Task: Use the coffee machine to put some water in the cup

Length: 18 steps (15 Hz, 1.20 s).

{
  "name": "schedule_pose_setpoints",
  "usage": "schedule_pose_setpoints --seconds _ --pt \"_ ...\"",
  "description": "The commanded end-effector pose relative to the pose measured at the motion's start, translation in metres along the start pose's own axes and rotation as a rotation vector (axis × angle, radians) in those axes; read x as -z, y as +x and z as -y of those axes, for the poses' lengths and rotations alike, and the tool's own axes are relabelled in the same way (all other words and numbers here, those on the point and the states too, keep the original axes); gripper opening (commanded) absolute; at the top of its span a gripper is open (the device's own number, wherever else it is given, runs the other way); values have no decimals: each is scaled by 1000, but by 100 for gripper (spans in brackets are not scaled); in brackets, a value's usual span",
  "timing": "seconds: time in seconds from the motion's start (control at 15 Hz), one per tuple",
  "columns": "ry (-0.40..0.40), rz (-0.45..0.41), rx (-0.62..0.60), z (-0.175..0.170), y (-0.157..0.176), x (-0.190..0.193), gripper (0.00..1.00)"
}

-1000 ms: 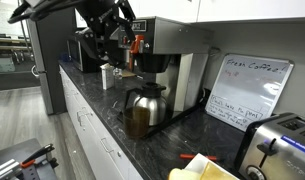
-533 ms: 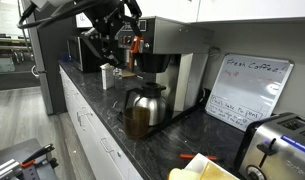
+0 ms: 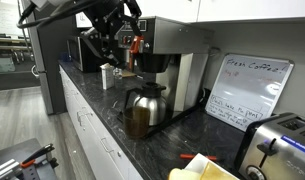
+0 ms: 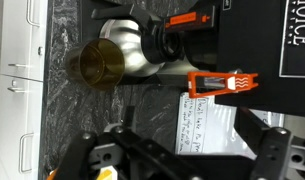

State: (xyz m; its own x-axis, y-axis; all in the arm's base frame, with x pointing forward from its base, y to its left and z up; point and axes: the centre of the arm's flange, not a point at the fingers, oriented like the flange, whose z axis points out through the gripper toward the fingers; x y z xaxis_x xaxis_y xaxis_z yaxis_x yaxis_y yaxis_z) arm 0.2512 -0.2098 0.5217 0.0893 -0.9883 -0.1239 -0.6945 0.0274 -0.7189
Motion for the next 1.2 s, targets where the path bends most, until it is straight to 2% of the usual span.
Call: schedule_pose_setpoints --seconds 0.0,0.33,0.53,0.6,1.13 --pt "19 8 -31 0 1 -2 100" --pt "167 68 -286 6 13 -13 100" --pt "234 132 -429 10 7 -27 100" --pt "189 110 -354 3 7 -15 100" --pt "192 113 -358 3 6 -16 100"
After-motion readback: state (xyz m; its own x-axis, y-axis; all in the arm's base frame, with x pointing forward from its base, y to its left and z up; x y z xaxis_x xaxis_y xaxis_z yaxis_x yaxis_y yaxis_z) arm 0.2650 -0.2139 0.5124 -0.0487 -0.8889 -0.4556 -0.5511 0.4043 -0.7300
